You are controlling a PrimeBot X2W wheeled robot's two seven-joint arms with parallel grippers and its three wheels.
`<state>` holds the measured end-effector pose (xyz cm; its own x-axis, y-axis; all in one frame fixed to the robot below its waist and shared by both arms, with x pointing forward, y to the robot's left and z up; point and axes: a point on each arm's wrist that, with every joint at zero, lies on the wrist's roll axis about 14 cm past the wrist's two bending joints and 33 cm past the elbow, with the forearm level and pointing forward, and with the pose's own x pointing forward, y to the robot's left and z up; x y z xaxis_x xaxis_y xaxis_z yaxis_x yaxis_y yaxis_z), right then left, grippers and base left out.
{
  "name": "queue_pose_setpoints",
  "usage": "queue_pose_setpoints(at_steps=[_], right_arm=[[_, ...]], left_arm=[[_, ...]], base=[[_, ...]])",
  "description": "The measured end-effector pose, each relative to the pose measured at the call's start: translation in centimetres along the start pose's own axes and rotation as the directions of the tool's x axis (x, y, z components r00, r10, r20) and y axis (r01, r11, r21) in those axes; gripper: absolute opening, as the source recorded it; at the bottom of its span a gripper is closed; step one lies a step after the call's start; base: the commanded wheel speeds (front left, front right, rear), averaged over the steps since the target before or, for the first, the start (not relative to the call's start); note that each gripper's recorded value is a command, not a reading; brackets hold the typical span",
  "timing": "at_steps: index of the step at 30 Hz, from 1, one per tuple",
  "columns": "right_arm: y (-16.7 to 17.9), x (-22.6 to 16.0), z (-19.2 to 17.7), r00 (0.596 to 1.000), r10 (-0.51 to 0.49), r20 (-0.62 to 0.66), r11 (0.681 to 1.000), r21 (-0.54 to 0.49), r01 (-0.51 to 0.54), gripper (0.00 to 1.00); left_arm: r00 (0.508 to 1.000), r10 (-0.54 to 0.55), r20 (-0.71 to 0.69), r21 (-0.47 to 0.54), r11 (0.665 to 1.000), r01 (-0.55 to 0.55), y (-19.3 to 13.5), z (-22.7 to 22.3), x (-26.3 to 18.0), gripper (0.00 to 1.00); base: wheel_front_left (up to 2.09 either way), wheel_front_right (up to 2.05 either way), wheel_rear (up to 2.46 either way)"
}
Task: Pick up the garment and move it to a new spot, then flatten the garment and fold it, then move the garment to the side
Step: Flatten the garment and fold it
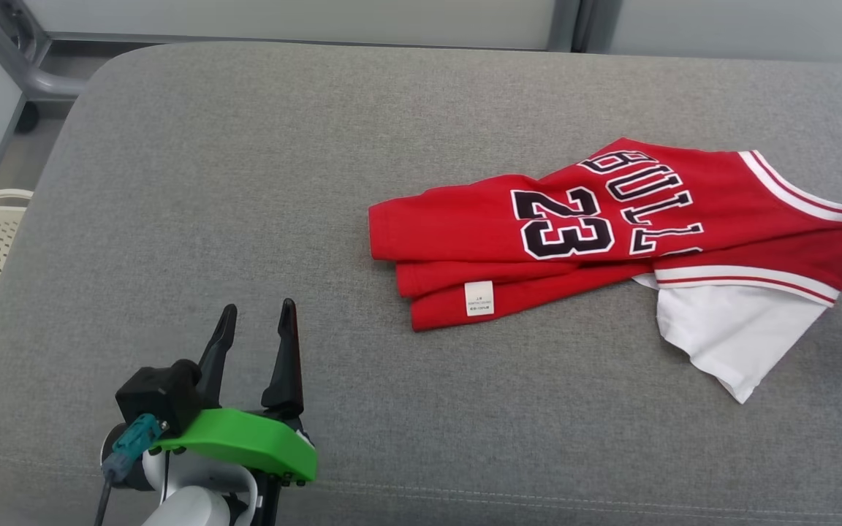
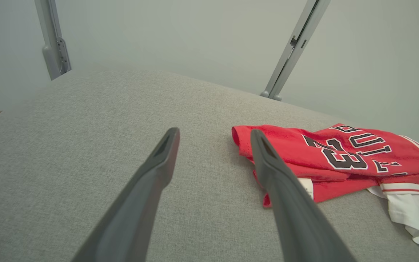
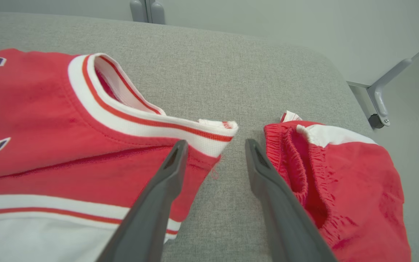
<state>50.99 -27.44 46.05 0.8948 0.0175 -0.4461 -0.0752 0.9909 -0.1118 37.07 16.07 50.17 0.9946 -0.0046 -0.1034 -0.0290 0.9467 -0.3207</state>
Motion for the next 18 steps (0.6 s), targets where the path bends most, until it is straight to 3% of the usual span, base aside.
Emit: queue_pose_setpoints(at_steps=[6,18], right_arm=[[-1.5,-0.9,0.9,0.998,-0.032,0.053,0.999,0.015,0.031,1.00],[-0.9,-5.7,3.9,0.962,0.045,0.270,0.997,0.041,-0.058,1.00]], left_arm=[[0.996,-0.061,-0.069,-0.009,0.998,0.061,-1.8,-2.1,0.7,1.00],[0.931,-0.220,-0.292,0.026,0.971,0.237,-5.7,-8.9,3.6,1.00]], base=[[0.00,0.00,0.00],[0.00,0.00,0.00]])
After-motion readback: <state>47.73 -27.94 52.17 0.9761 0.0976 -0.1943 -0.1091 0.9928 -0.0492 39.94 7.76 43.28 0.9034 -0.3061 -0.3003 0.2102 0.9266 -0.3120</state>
